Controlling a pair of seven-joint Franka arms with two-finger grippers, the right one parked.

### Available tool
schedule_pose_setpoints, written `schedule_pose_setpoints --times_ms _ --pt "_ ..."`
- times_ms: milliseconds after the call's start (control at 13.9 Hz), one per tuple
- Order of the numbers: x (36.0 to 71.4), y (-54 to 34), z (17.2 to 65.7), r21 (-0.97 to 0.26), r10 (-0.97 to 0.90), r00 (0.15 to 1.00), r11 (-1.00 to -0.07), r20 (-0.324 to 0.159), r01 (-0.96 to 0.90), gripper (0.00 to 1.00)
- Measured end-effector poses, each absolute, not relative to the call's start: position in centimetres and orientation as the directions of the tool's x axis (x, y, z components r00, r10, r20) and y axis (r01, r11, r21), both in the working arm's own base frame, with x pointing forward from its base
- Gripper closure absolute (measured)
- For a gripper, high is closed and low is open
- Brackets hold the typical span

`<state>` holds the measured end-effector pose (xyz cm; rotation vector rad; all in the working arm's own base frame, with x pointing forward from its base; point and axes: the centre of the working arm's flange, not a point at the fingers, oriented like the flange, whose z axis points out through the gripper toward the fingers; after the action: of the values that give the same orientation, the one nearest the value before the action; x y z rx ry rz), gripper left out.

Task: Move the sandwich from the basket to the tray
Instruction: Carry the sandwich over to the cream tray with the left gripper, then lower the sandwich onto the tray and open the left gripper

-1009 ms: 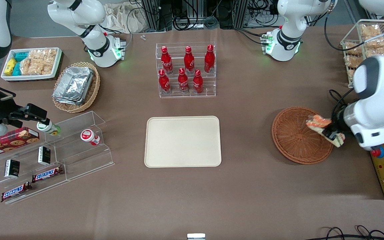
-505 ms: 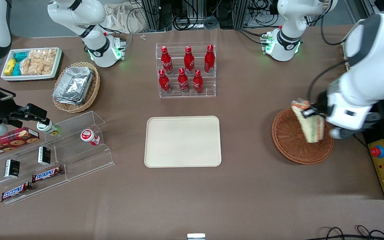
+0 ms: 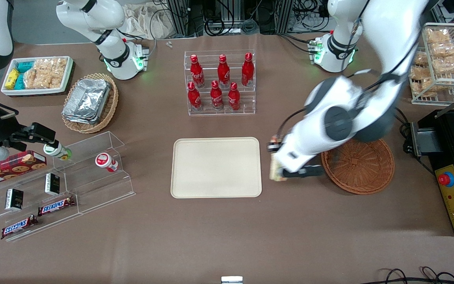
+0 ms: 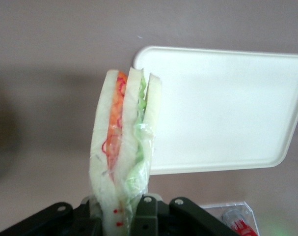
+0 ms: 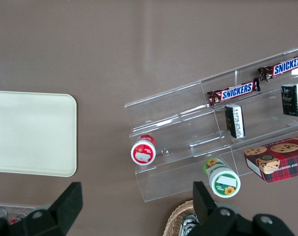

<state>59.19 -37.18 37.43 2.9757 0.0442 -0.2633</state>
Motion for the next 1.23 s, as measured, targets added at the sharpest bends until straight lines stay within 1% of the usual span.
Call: schedule_pose_setpoints --times_ms 144,216,360,505,649,937,1009,1081,1225 --pt "58.4 -40.7 31.9 0.115 0.038 0.988 -0.992 -0.146 0.055 0.84" --pt "58.3 -41.6 30.0 0.107 0.047 0.990 -0.992 -0.131 0.061 0.84" --pt "58.2 -42.0 27.5 0.096 0.072 0.988 -0.992 -0.134 0.085 0.84" --pt "58.0 -42.3 26.2 0.076 0.073 0.989 -0.994 -0.130 0.083 0.84" --pt "57.0 -43.6 25.4 0.060 0.077 0.989 -0.995 -0.128 0.085 0.84" --pt "56.2 -44.7 24.6 0.055 0.076 0.989 -0.995 -0.129 0.083 0.84" --pt "56.3 -44.6 24.6 0.053 0.076 0.989 -0.995 -0.129 0.084 0.78" --pt "56.3 -44.6 24.5 0.051 0.076 0.989 -0.995 -0.127 0.083 0.70" --pt "56.1 -44.8 24.3 0.031 0.084 0.991 -0.996 -0.108 0.088 0.47"
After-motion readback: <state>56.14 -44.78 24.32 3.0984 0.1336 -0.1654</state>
